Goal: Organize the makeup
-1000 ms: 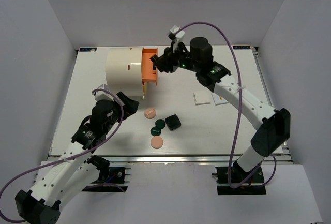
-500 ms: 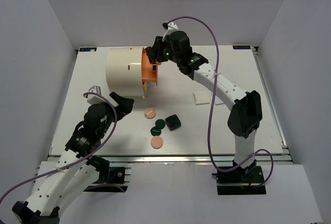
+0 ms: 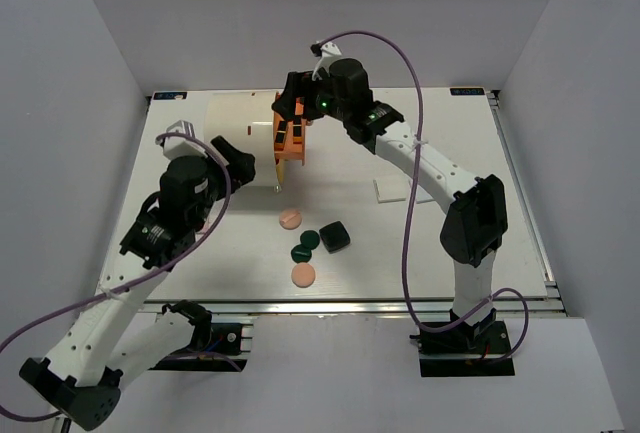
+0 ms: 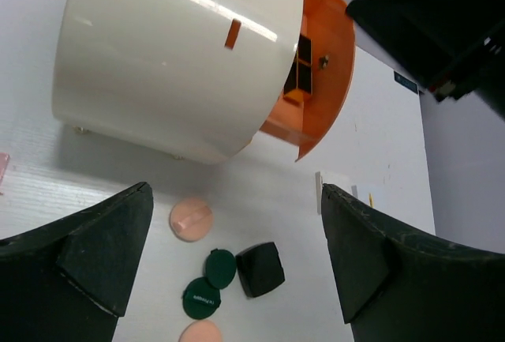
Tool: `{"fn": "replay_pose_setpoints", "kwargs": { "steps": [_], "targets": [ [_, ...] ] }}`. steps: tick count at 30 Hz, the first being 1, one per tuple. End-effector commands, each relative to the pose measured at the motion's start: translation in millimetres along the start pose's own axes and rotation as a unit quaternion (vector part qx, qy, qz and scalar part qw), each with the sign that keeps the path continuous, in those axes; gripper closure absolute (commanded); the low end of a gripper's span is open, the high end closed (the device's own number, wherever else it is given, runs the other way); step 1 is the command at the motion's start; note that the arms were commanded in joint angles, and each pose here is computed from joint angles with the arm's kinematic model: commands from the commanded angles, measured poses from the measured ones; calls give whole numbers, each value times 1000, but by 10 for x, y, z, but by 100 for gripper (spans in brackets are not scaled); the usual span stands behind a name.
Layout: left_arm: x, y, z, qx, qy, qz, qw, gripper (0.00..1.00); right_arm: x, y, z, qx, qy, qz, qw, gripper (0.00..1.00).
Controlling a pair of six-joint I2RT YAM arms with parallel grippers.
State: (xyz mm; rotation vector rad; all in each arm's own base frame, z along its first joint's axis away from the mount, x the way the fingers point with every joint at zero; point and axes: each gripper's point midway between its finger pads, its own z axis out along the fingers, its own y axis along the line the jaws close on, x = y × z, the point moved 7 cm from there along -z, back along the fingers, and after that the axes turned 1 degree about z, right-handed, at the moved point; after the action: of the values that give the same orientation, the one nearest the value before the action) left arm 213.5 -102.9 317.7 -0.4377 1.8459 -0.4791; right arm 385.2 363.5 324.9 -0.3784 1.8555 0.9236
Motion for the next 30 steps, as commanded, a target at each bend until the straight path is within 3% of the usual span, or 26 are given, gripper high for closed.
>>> {"fn": "replay_pose_setpoints", "kwargs": {
  "steps": [1,3,4,6,7,8,9,10,12,13,14,17,18,20,21,30],
  "targets": [
    [-261,-60,-27,-31,-29,29,999,6,-488,302,-267,-96,-67,-120,986,11],
    [-441,-157,-13,-38,-46,38,998,16,-695,323,-455,-101,-121,-186,970,11],
    [-508,-185,3,-41,-53,40,997,35,-533,185,-453,-89,-110,-192,971,11],
    [-681,-262,70,-48,-60,48,996,56,-599,27,-588,-98,-133,-213,963,12],
    [-734,-282,105,-51,-59,48,996,77,-542,-76,-590,-93,-121,-185,971,21],
    [-701,-288,230,-53,-33,56,996,84,-554,-153,-600,-80,-115,-161,977,40],
    [-818,-194,300,-69,-35,47,996,90,-500,-352,-588,-53,-88,-133,986,73],
    [-929,-202,329,-63,-34,37,997,92,-478,-424,-594,-46,-77,-112,990,83],
    [-1024,-7,499,-68,-5,8,998,91,-412,-583,-632,-14,-71,-98,993,97],
    [-1062,58,543,-71,0,-2,997,89,-357,-630,-636,-4,-65,-97,993,98],
    [-1068,140,591,-77,9,-12,997,78,-287,-685,-636,9,-56,-98,994,99],
    [-1053,483,792,-97,31,-46,994,59,-160,-856,-583,59,-30,-96,993,100],
    [-1049,566,833,-90,38,-63,993,48,-93,-951,-498,77,-19,-94,992,100],
    [-1005,661,937,-85,39,-77,993,40,134,-1122,-382,110,33,-77,990,100],
    [-1015,683,961,-76,39,-86,993,35,76,-1118,-350,114,30,-79,990,100],
    [-859,684,1197,-10,69,-86,994,26,203,-988,35,56,59,-87,993,100]
  ]
}}
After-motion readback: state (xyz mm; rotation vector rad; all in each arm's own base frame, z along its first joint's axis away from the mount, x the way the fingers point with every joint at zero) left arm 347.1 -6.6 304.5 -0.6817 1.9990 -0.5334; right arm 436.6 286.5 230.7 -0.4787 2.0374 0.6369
